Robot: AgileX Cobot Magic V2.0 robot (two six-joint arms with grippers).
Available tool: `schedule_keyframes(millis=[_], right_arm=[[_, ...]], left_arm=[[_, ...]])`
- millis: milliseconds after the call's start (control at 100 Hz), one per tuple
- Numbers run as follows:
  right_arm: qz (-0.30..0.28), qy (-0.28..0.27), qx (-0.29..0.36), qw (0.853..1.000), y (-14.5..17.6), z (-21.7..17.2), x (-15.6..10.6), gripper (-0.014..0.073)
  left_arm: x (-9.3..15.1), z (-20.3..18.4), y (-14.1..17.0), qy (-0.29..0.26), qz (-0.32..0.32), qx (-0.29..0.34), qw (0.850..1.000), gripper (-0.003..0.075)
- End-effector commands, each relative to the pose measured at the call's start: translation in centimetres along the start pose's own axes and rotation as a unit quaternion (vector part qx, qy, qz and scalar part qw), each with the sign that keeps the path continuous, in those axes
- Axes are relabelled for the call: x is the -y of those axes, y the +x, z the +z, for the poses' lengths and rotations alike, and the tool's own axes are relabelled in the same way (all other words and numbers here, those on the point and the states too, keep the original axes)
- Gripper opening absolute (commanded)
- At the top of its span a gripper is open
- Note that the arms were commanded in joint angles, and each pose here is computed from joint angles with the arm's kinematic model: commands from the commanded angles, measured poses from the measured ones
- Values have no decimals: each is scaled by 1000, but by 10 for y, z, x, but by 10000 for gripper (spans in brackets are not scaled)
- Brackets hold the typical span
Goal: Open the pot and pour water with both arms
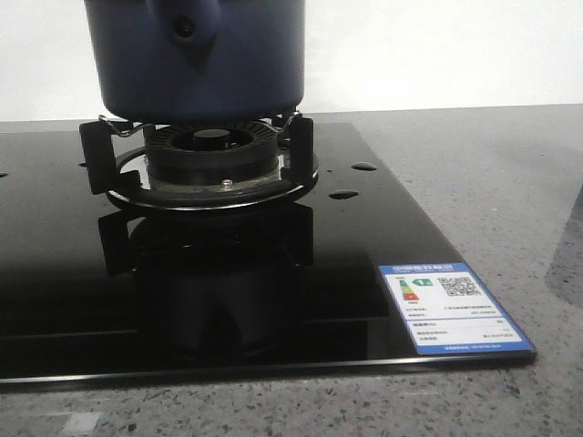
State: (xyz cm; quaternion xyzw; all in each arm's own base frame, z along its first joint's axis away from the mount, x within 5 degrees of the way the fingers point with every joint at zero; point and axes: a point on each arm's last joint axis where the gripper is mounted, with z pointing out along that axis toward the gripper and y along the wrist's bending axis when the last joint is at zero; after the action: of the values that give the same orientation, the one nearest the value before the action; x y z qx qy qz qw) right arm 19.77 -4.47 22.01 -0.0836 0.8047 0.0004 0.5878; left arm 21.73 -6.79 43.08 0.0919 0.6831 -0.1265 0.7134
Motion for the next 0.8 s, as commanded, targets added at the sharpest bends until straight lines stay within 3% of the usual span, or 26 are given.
schedule_keyframes(millis=[0,380,790], right_arm=[[12,2,43,999,-11,-12,-5,612],[17,12,103,995,-8,-52,-31,612],[1,-10,103,995,-8,-53,-38,612]], left_arm=[[-1,-8,-26,-14,-6,79,997,386],[36,19,-4,56,-13,49,997,386],[80,68,45,91,-9,21,996,386]])
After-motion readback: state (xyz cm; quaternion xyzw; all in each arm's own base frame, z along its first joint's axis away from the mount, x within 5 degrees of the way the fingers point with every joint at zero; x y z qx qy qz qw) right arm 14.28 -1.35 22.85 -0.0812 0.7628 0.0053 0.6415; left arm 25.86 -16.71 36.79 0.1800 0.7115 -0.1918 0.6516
